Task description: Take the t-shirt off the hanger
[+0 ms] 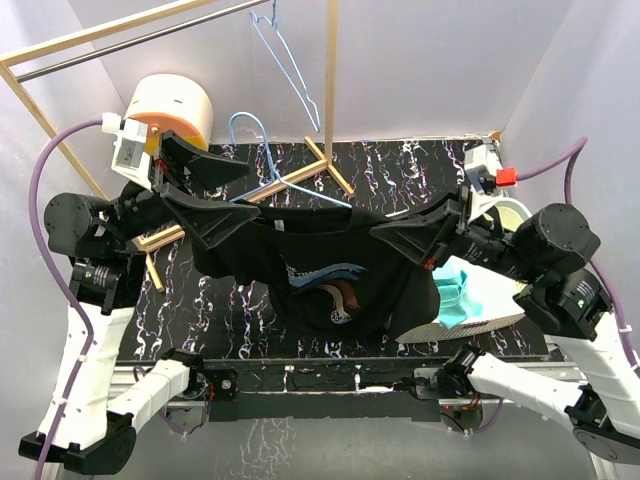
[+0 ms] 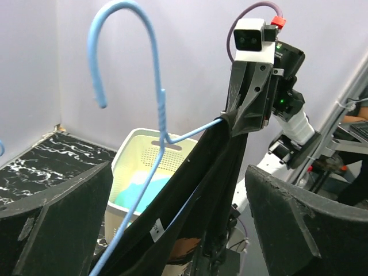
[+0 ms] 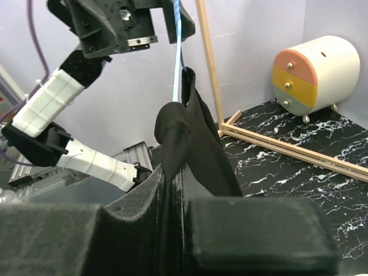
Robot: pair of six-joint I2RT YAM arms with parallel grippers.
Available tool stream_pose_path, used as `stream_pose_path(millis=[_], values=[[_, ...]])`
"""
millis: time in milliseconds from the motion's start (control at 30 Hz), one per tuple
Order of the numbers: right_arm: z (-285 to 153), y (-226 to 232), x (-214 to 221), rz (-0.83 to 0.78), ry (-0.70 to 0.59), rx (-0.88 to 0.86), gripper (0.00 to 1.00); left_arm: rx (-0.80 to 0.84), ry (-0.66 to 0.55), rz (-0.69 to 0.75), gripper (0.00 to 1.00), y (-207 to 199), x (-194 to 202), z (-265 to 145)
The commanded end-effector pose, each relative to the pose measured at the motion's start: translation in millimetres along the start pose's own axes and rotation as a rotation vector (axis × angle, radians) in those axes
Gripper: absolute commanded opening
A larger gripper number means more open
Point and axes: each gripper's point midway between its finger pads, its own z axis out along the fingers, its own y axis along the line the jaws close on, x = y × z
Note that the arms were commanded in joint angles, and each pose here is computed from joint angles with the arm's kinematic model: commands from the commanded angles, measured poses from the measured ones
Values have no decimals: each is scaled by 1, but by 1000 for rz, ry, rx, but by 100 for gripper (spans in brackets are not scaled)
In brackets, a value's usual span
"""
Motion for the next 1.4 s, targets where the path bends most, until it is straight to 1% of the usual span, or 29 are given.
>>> stream_pose_path(millis=[0, 133, 400, 500, 533, 567, 600, 667, 700, 733, 767, 833, 867, 967, 1033, 1067, 1167, 1267, 1300, 1367], values=[[-11, 24, -33, -38, -111, -83, 8, 130, -16, 4, 96, -23, -7, 1], [-10, 25, -29, -29, -99, -95, 8, 178, -38, -20, 96, -27, -12, 4], [2, 24, -18, -7, -62, -128, 8, 252, -58, -111, 95, -19, -12, 13], [10, 21, -15, 1, -55, -137, 8, 264, -58, -136, 93, -15, -8, 14], [13, 21, -14, 5, -54, -142, 8, 262, -54, -147, 91, -12, -5, 14], [16, 20, -13, 9, -50, -147, 8, 262, -47, -153, 86, -10, -2, 15], [19, 18, -11, 12, -46, -147, 8, 262, -40, -156, 79, -9, 1, 14], [23, 15, -7, 17, -37, -144, 8, 264, -32, -159, 58, -9, 4, 13], [24, 13, -4, 21, -30, -137, 8, 266, -28, -156, 39, -10, 4, 13], [25, 11, -1, 27, -23, -131, 8, 263, -22, -156, 15, -10, 5, 12], [26, 8, 2, 32, -15, -119, 8, 255, -11, -158, 0, -10, 7, 12], [25, 3, 9, 45, 9, -90, 8, 241, 0, -136, 0, -14, 8, 8], [24, -1, 13, 49, 24, -68, 12, 228, 3, -124, 0, -16, 9, 7], [14, -11, 33, 55, 96, -5, 36, 174, 10, -93, 0, -15, 12, 3], [2, -15, 52, 60, 149, 28, 46, 152, 20, -81, 0, -16, 12, 1], [-4, -17, 60, 64, 172, 46, 49, 148, 24, -77, 0, -17, 12, 0], [-28, -23, 82, 67, 241, 112, 50, 142, 43, -78, 0, -18, 14, -1], [-45, -24, 95, 70, 269, 143, 50, 151, 44, -79, 0, -22, 14, -3], [-48, -23, 97, 72, 269, 145, 48, 155, 43, -82, 0, -22, 14, -3], [-51, -21, 100, 76, 265, 133, 34, 169, 42, -90, 0, -26, 15, -4]])
